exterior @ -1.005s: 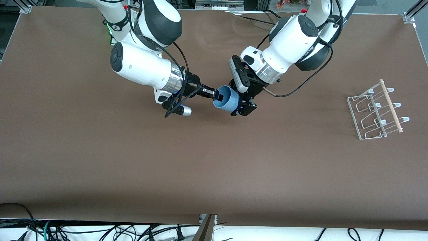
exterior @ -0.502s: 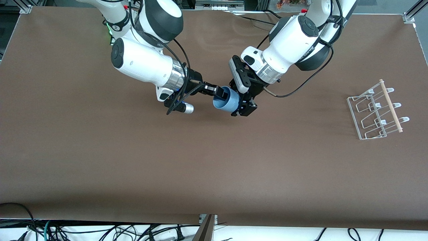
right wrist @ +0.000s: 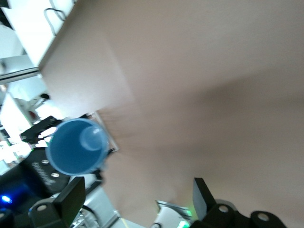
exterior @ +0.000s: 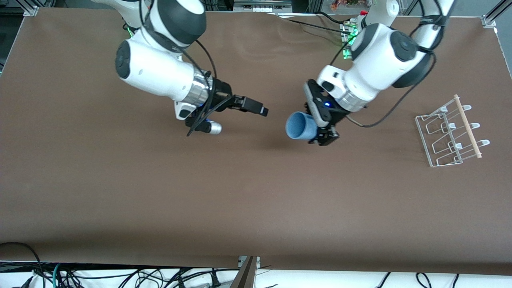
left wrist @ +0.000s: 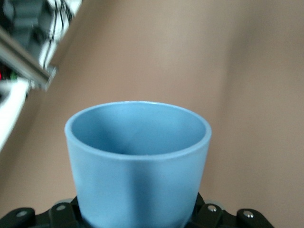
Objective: Transfer cup to left arm and place on rack
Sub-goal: 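Open the right gripper and carry the cup toward the rack with the left gripper, then lower the cup onto the wire rack with the left gripper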
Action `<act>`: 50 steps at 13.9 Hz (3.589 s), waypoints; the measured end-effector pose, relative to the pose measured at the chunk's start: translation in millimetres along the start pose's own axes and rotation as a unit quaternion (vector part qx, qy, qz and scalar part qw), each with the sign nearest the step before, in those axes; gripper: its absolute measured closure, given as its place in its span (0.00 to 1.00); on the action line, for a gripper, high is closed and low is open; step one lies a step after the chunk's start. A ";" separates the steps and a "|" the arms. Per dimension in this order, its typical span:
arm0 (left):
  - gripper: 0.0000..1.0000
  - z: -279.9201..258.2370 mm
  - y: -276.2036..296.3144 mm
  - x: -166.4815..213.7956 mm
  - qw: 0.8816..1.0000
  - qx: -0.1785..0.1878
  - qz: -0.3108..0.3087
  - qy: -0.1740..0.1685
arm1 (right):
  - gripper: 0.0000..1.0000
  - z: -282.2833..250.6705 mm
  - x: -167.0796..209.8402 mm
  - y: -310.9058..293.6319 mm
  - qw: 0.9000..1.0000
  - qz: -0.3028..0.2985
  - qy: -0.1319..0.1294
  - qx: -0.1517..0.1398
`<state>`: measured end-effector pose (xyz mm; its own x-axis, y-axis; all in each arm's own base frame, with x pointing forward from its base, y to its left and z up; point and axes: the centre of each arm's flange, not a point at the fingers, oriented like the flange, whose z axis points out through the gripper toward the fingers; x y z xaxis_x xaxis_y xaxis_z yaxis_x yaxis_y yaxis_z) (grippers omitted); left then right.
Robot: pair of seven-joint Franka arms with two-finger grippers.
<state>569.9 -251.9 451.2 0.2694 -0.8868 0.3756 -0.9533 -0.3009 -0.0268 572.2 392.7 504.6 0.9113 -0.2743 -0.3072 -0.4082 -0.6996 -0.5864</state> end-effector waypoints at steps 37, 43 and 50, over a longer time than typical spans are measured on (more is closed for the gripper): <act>0.25 76.7 -95.1 -389.9 0.583 0.114 0.224 -0.773 | 0.00 -331.5 72.8 257.8 0.922 -0.108 0.089 -0.361; 0.25 109.9 -85.7 -400.2 0.592 0.112 0.225 -0.766 | 0.00 -342.3 53.5 252.5 0.922 -0.108 0.085 -0.361; 0.00 106.4 -99.0 -387.5 0.604 0.130 0.206 -0.758 | 0.00 -343.5 54.4 254.9 0.923 -0.105 0.085 -0.361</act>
<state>574.5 84.2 209.7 0.0192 -0.1473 -0.9889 -0.9816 0.1851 -0.0466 536.3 -27.2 595.9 0.9864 -0.1395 -0.0866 -0.1354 -0.9895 0.0514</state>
